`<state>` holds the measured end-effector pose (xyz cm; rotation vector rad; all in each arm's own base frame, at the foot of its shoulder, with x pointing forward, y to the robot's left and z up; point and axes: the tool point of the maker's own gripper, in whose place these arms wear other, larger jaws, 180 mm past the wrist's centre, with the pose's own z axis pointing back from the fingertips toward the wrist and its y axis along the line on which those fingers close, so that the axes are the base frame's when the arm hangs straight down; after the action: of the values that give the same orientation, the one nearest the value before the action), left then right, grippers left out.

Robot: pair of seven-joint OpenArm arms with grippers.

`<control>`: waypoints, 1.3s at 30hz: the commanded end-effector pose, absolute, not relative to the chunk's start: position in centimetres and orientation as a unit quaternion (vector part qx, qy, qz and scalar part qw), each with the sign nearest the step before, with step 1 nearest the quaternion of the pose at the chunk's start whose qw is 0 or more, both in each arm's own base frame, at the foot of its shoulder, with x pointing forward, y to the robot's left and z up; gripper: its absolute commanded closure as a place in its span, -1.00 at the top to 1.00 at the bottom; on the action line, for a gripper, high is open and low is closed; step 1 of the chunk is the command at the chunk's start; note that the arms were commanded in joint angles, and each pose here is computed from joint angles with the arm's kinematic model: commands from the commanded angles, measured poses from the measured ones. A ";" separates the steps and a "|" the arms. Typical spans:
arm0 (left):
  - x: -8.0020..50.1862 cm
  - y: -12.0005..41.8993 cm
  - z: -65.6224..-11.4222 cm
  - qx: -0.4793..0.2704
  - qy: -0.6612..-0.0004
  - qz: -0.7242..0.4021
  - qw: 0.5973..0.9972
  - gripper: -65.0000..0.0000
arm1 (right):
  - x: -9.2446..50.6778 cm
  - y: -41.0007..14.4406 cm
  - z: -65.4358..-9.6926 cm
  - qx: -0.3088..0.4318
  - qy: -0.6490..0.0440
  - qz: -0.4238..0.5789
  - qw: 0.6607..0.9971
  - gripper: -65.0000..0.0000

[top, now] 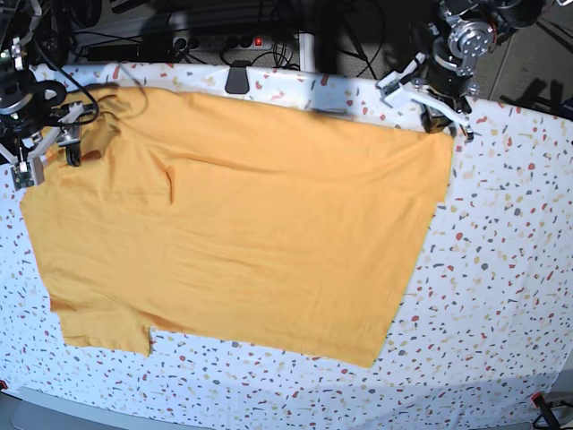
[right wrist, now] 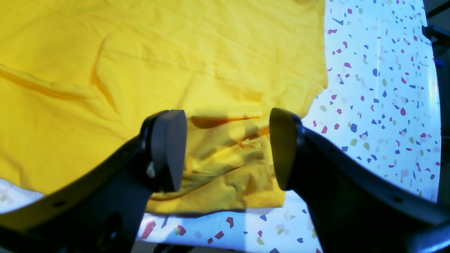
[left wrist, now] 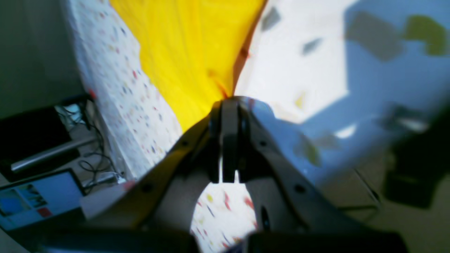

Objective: Fold the T-shirt properly
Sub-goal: 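Grasp the shoulder corner with the left gripper and pull it taut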

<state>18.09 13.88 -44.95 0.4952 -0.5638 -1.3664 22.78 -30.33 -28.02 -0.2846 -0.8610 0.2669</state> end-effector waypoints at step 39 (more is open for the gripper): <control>17.4 15.6 -41.1 0.321 -0.253 -0.575 0.709 -0.57 | 23.2 -30.3 -26.9 -0.144 -0.428 0.139 0.881 0.08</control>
<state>16.94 15.62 -41.73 0.6948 -0.5370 -1.2744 22.70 -30.35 -28.12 -0.2835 -0.8536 0.2650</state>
